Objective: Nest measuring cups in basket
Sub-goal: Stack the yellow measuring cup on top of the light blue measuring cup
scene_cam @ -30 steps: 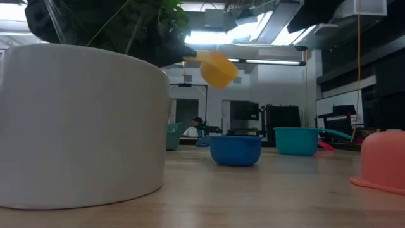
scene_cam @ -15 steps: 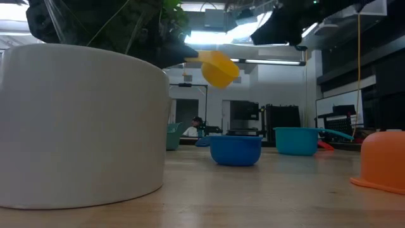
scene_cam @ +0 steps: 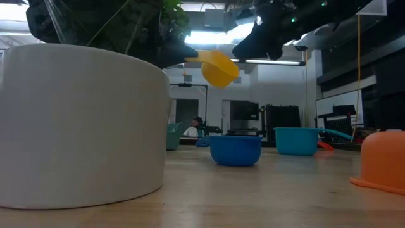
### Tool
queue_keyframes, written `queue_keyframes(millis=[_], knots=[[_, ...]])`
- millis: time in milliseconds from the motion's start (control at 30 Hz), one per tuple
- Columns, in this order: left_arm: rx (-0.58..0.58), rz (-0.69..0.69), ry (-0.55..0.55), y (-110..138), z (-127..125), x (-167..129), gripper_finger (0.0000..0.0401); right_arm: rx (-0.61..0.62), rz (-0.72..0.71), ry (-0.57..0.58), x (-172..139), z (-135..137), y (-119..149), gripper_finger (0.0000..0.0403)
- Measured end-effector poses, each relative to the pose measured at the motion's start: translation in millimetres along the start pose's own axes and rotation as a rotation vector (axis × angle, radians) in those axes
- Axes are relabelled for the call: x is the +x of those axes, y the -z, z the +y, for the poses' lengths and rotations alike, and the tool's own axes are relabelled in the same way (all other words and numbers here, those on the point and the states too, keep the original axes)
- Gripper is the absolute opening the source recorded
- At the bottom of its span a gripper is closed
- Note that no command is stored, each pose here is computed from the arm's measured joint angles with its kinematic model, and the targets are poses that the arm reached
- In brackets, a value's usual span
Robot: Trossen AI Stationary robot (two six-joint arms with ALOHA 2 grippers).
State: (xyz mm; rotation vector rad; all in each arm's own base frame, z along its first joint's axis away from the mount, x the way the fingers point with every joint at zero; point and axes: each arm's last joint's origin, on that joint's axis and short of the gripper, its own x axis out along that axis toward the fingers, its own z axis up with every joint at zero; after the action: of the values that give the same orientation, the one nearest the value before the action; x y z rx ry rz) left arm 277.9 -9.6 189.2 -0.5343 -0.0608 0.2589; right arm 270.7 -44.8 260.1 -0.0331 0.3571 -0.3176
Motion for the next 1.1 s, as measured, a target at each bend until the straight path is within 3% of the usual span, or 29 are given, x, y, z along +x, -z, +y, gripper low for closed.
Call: queue_keyframes(millis=[733, 867, 1100], knots=[[0.000, 0.001, 0.003, 0, 0, 0, 0.0006, -0.013, 0.062, 0.001, 25, -1, 17, 0.0166], [0.000, 0.001, 0.003, 0, 0, 0, 0.0004, -0.009, 0.037, 0.002, 26, -1, 15, 0.0136], [0.000, 0.001, 0.004, 0, 0, 0, 0.0010, -0.006, 0.027, 0.003, 26, -1, 14, 0.0046]])
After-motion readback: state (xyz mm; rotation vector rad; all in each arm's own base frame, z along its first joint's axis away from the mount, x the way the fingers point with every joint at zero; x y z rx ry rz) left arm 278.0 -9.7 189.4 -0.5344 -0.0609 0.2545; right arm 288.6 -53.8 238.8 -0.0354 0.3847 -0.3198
